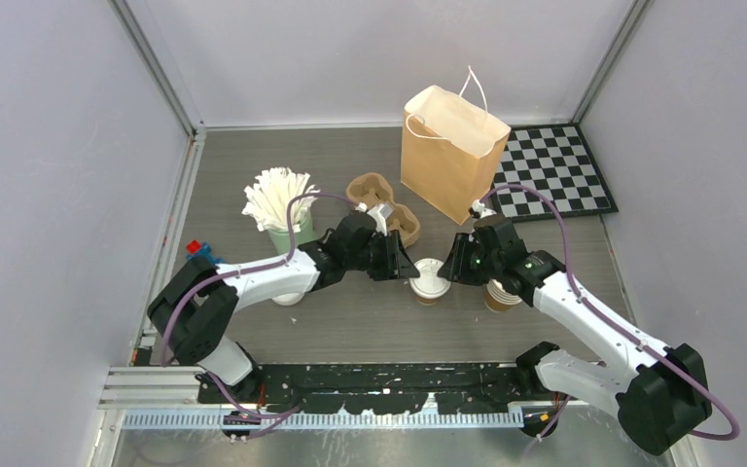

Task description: Pack the takeout coffee

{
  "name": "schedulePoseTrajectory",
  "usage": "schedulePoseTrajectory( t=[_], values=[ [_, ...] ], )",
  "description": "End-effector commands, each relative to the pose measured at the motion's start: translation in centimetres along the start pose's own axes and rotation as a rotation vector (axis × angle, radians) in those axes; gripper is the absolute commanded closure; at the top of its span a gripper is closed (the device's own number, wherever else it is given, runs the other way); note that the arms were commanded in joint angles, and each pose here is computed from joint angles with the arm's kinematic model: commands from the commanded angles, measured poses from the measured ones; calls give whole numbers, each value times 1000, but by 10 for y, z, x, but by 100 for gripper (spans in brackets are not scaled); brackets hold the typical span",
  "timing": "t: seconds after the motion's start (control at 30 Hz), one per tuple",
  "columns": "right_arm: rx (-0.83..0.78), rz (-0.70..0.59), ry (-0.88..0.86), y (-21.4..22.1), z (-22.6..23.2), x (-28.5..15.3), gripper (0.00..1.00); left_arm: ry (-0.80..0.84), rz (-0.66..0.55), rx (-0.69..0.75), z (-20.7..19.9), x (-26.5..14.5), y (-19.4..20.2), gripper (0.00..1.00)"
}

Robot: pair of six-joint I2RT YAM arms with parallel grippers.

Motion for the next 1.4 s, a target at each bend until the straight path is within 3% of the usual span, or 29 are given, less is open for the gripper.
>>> schedulePoseTrajectory(
  t=[0.0,0.13,0.47,0.6,1.37],
  values=[
    [-29,-35,-22,-9,5,-2,66,-6,-45,54,-9,-5,-14,61],
    [-17,-17,-35,-5,7,1,66,-32,-61,58,-6,-13,-18,60],
    [-18,-31,-20,-11,8,-2,62,38,-72,116,-13,-24,-26,44],
    [-17,-53,-6,-14,6,-4,58,70,-48,138,-14,-18,-23,43],
    [-47,-83,-23,-26,14,-11,58,115,-2,330,-11,5,-30,37]
  ],
)
Point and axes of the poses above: each gripper's point midway between its finger pads, its own x axis out along the fingers, its own z axis along the line the jaws close on, y = z × x, the point moved 1 cm from there along -x, back along the fingers, and after that the axes turned 6 degrees about x, right-handed, at the moved point
